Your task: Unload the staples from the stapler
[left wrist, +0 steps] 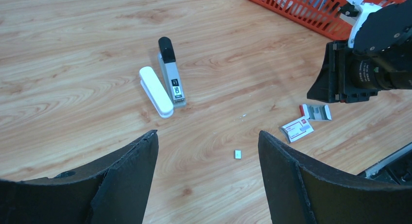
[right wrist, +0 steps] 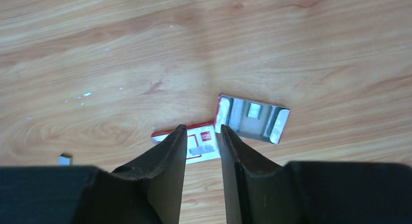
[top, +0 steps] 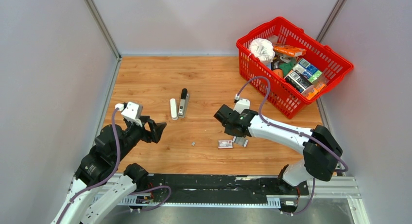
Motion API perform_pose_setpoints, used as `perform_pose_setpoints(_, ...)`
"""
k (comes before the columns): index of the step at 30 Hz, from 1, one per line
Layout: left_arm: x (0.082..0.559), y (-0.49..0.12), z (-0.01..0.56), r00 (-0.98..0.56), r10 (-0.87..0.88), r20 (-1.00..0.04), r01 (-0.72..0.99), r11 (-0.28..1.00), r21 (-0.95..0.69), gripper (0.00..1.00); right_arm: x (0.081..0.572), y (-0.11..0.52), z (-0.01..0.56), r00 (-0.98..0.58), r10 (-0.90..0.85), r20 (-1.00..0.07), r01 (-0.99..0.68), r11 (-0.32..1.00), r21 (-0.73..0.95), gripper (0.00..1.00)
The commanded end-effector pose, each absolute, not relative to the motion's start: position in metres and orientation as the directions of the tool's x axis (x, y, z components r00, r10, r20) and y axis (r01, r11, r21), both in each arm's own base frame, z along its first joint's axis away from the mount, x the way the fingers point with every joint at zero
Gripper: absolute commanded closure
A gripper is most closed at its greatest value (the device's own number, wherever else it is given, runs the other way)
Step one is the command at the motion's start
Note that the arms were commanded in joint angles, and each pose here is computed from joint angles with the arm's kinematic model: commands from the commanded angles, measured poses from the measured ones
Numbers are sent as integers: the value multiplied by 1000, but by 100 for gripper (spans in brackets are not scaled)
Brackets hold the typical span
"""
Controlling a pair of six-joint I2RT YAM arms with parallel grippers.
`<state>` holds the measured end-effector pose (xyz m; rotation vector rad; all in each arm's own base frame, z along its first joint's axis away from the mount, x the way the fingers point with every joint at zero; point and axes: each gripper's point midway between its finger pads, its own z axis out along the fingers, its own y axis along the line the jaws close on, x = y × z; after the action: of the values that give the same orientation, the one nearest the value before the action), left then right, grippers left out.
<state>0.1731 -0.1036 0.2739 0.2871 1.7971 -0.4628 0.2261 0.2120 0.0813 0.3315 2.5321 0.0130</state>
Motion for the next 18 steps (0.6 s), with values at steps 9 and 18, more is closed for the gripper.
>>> perform_pose_setpoints(9,174,-105,275,-264,-28,-964,436,888,-145,18,224,295,94,-814,195,-547,99,974,202,60)
perform_pose_setpoints(18,172,-104,274,-264,-33,-964,436,887,-150,18,213,347,81,-827,279,-489,142,944,299,60)
